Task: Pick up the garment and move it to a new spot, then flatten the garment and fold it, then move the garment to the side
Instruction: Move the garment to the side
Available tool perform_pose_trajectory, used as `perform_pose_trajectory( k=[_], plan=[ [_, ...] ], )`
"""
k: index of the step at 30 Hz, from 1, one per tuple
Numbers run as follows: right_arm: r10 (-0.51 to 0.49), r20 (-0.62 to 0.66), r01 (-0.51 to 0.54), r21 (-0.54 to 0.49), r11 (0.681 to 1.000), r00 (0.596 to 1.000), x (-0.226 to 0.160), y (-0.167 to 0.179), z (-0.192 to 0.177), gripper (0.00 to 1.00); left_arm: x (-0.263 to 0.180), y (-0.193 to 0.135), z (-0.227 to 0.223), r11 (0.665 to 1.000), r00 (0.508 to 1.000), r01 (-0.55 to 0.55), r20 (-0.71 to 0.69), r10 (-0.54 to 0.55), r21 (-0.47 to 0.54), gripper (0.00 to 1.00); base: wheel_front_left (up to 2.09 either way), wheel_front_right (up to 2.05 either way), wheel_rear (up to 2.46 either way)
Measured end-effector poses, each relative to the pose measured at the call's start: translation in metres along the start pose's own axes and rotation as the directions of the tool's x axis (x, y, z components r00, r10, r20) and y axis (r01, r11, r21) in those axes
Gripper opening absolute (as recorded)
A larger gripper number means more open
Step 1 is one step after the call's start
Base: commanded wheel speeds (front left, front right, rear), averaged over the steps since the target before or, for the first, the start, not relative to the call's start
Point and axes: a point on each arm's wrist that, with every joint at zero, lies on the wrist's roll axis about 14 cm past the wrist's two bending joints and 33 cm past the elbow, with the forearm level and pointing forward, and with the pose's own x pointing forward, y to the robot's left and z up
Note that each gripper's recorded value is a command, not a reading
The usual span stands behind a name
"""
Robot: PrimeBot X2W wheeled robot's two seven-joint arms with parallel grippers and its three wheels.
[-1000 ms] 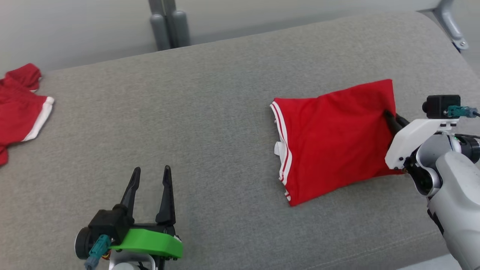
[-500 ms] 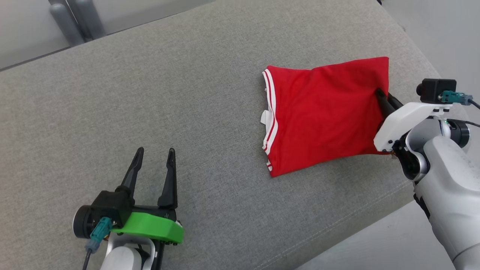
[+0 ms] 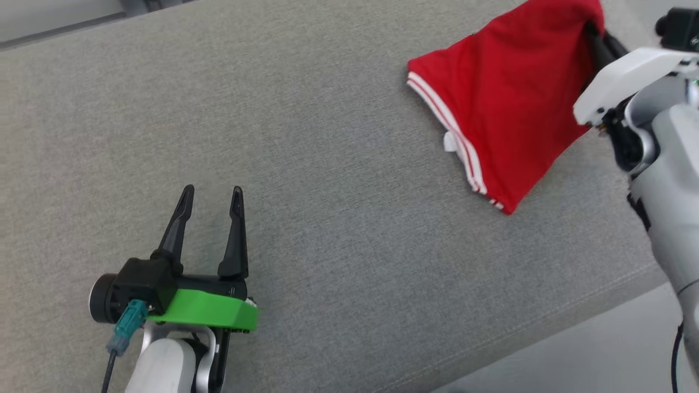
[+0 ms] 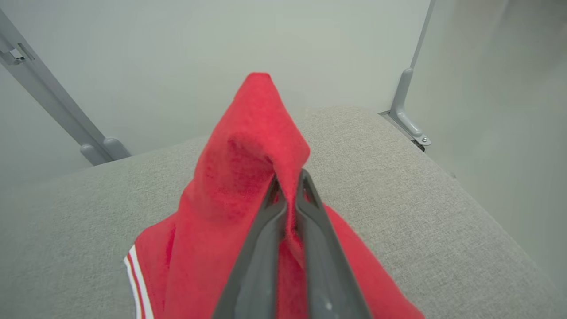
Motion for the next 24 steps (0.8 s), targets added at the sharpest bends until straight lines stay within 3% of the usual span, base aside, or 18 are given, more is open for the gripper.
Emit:
perform_pose_trajectory(
  k=[10,22,23,24],
  plan=[
    [-0.094,0.014,0.095,-0.104,0.990,0.995,0.048,-0.035,0.020,0.00,-0.003,0.038,0.001,0.997,0.997,-0.076,0.006,0.076,0.028,1.00,0.00,0.00,0.00],
    [-0.221,-0.045,0.209,-0.188,0.960,0.974,0.074,-0.078,-0.022,0.00,-0.009,0.068,-0.021,0.989,0.989,-0.138,-0.047,0.140,0.046,1.00,0.00,0.00,0.00],
    [-0.230,-0.032,0.220,-0.189,0.957,0.973,0.075,-0.082,-0.021,0.07,-0.010,0.070,-0.022,0.989,0.988,-0.141,-0.050,0.143,0.048,1.00,0.00,0.00,0.00],
    [-0.242,-0.021,0.234,-0.187,0.954,0.970,0.076,-0.086,-0.019,0.59,-0.010,0.071,-0.023,0.989,0.988,-0.142,-0.054,0.145,0.049,1.00,0.00,0.00,0.00]
  ],
)
